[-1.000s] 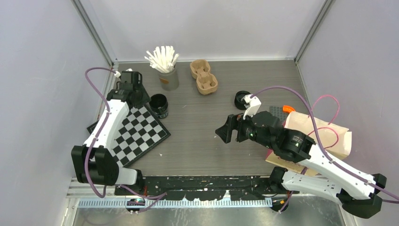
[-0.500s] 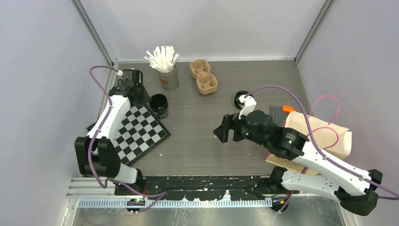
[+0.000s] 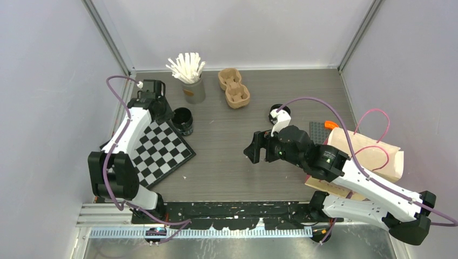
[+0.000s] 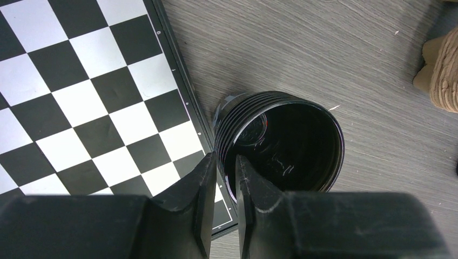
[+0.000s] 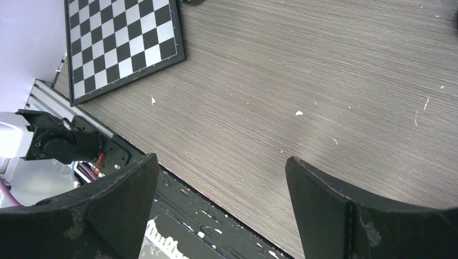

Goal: Pack the takeout coffee

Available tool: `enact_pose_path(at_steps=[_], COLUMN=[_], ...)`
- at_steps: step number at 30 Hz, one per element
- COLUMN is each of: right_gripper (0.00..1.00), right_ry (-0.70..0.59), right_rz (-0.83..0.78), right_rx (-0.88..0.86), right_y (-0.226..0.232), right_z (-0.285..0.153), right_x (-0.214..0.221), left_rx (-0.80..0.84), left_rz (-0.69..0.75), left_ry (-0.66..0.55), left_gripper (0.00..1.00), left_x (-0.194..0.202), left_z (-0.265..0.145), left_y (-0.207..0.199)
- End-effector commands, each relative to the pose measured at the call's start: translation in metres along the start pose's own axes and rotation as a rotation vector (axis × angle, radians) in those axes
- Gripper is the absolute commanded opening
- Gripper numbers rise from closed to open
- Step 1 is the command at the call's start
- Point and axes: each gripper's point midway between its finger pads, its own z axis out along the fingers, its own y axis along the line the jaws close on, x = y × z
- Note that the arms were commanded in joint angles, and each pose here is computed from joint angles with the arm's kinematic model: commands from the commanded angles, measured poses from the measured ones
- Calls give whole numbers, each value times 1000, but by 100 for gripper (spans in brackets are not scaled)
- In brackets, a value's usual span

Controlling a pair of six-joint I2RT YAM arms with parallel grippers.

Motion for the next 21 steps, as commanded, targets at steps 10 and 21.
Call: enact_pose_path(at_steps=[10, 21], right_gripper=[91, 91], right_ry=[-17, -52], right_rz=[-6, -4], right_rx=[-2, 7], right_y=[0, -5], right_z=[-1, -8], right_x=[-4, -8], left_rx=[60, 83], left_rz=[34, 61], left_ry=[-55, -55], left_gripper=[15, 0], left_x=[-18, -19], left_z=[-4, -15], left_y=[-11, -15])
